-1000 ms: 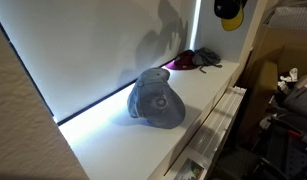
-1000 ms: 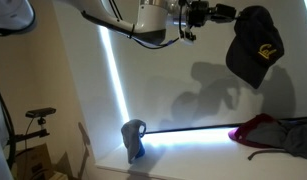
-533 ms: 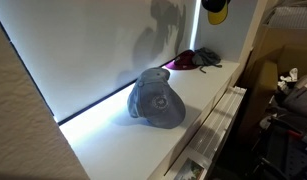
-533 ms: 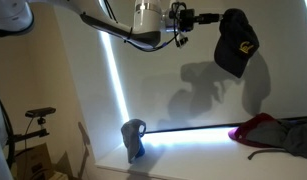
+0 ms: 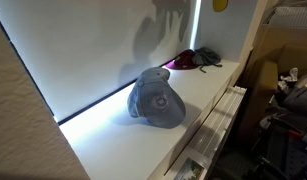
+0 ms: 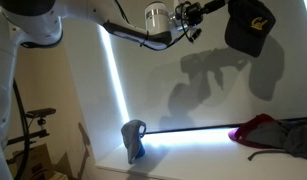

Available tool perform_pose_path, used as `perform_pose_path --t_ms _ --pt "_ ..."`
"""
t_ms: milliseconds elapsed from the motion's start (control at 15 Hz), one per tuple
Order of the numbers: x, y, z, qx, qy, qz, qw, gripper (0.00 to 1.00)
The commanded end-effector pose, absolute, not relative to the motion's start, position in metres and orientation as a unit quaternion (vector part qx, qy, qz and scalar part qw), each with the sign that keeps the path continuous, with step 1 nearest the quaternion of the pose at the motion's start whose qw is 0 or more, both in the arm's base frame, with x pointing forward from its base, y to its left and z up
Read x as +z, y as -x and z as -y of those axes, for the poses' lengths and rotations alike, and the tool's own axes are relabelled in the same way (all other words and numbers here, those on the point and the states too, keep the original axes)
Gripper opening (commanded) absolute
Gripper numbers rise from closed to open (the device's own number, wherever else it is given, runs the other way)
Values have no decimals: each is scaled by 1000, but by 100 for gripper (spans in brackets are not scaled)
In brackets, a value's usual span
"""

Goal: Move the black cap to the right

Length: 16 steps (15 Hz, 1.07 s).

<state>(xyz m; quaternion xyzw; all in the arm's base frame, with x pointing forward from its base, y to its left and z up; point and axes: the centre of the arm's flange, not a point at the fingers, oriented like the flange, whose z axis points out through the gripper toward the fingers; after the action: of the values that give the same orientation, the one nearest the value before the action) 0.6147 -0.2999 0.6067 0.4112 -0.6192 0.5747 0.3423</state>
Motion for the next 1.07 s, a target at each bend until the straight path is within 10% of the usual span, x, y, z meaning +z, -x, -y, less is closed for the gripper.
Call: perform_pose_path --t_ms 0,267,867,1000 --pt "629 -670 361 566 -343 625 414 1" --pt "620 -684 406 551 -320 610 472 1" --pt "535 -739 489 501 -591 555 302 1" --pt "511 -742 507 489 -633 537 268 32"
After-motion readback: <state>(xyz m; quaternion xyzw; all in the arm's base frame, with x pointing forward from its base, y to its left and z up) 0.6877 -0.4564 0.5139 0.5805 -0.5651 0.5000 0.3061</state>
